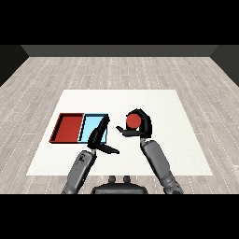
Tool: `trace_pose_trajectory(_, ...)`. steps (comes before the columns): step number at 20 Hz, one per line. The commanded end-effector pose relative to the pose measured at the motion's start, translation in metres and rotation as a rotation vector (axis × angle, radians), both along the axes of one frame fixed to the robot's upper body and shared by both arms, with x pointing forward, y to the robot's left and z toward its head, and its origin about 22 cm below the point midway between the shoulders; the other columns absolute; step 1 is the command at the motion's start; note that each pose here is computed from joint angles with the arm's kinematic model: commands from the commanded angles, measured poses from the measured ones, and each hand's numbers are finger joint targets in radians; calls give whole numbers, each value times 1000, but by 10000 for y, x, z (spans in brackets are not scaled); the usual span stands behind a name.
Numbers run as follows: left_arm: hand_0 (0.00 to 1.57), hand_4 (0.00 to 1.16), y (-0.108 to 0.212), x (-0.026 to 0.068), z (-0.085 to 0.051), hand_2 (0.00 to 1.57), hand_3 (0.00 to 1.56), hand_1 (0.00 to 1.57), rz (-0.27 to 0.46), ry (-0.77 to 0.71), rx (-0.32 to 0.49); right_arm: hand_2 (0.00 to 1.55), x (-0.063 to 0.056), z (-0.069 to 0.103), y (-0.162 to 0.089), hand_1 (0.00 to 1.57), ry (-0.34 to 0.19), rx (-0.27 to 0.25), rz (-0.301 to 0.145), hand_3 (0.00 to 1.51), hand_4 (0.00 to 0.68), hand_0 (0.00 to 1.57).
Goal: Pick the red can and put it in the red box
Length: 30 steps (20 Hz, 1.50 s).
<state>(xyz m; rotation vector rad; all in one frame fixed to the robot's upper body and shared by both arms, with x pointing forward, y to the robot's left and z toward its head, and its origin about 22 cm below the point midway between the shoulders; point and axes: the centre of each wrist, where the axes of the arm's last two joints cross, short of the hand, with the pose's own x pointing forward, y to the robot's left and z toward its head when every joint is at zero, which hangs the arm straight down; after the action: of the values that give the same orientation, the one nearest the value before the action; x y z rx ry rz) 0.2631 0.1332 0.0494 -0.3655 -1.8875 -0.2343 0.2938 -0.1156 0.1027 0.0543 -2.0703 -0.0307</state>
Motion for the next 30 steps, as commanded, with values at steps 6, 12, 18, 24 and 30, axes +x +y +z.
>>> trace_pose_trajectory(6, 0, 0, -275, 18, -307, 0, 0, 0, -43, 89, 14, 1476, -156, 77, 71, 1571, -27, -7, 11, 1412, 655, 1571)
trace_pose_trajectory(12, 0, 0, -418, 21, -297, 0, 0, 0, -79, 130, -3, 1482, -200, -48, 90, 1571, -22, -5, 42, 1418, 654, 1571)
trace_pose_trajectory(18, 0, 0, -517, 167, -146, 0, 0, 0, -92, 151, -28, 1476, -178, 145, 239, 1571, -31, -19, 62, 1412, 633, 1571)
trace_pose_trajectory(24, 0, 0, -542, 267, -234, 0, 0, 0, -102, 168, -10, 1479, -108, 202, 400, 1571, -40, -11, 108, 1412, 629, 1571)
trace_pose_trajectory(30, 0, 0, -686, 5, -311, 0, 0, 0, -138, 139, -56, 1478, -66, 110, 472, 1571, -56, -4, 114, 1408, 657, 1571)
